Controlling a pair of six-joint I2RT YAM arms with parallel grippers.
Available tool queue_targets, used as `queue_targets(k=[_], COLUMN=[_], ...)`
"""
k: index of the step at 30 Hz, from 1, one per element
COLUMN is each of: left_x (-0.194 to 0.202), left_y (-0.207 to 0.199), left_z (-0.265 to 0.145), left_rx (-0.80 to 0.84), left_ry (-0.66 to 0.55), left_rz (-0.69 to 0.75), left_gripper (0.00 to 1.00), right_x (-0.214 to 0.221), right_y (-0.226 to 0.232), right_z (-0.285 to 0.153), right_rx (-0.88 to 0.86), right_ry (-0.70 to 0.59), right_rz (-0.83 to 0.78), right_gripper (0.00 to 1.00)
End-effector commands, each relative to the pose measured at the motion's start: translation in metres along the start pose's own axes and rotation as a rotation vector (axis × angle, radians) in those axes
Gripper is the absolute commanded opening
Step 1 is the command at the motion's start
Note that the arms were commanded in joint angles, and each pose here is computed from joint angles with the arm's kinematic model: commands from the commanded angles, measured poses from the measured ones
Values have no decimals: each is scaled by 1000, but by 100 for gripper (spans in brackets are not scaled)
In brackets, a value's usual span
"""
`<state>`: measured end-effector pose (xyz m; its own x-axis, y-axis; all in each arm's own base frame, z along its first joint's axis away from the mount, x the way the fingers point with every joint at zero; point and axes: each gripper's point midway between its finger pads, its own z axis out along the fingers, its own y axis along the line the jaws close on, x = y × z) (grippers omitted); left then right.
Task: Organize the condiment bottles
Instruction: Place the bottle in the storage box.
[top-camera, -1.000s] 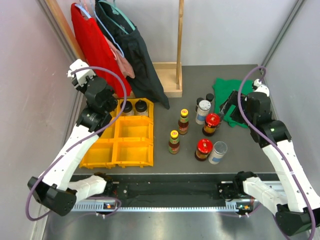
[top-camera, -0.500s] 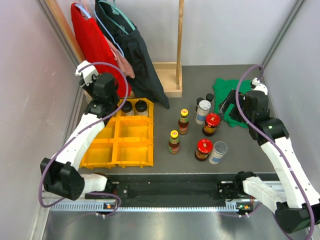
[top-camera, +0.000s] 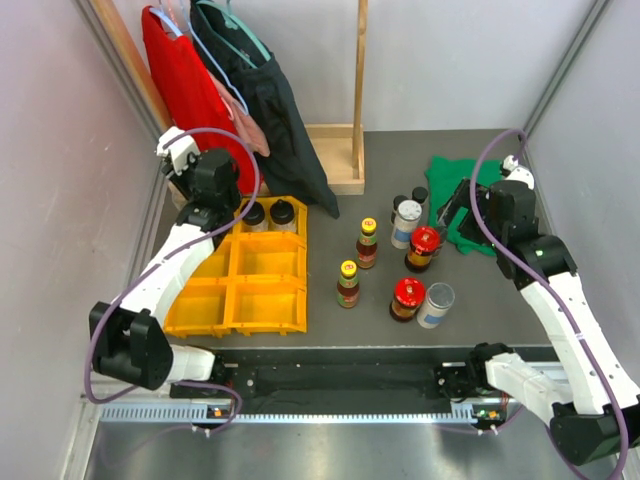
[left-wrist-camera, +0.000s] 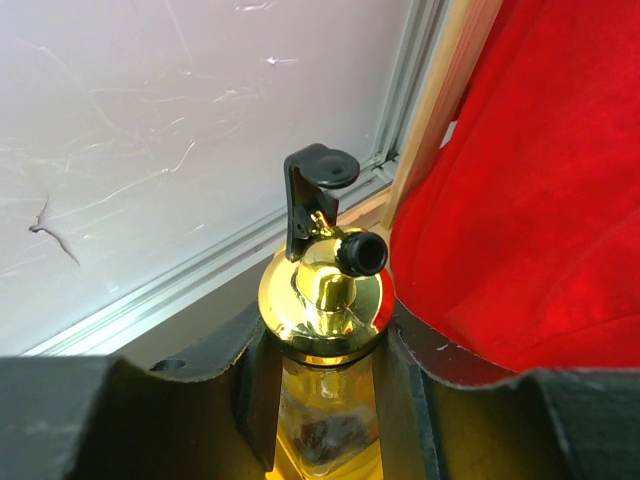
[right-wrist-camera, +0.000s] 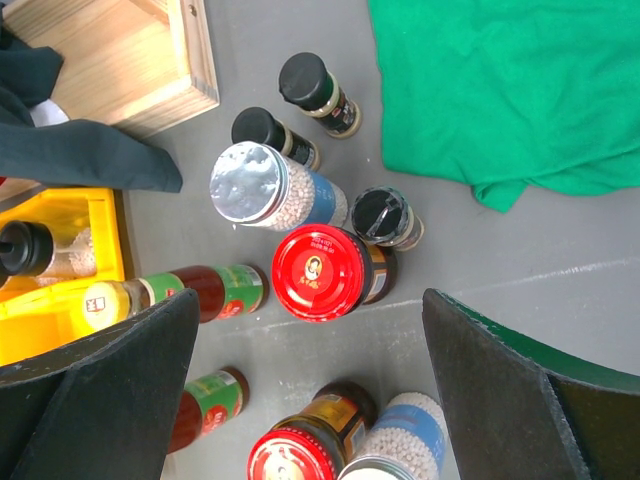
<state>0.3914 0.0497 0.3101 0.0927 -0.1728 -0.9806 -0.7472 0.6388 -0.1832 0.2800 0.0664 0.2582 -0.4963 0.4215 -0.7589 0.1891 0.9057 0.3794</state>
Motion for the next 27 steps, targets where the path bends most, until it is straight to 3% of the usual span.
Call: queue_targets(k=[1,12,14,22,27], left_x=[-19,13,19,39,53], left_y=[-4,-11,-16,-23,-25], left_z=[5,10,10,9,7], left_rx=[-30,-26,-12,7,13], left_ry=[-65,-10,13,73,104], left_rz=[-141,-114,-128,-133,-92], left_gripper=[0,0,11,27,46], right_x=[-11,-9,-9,-9,-7], right_y=[1,0,0,-1,-2], right_z=[3,4,4,3,3], right_rx=[-4,-1,-1,-3,-1], right_ry=[-44,-39,-41,-42,-39], right_rz=[4,6,7,10,8], right_gripper=[92,92,92,92,92])
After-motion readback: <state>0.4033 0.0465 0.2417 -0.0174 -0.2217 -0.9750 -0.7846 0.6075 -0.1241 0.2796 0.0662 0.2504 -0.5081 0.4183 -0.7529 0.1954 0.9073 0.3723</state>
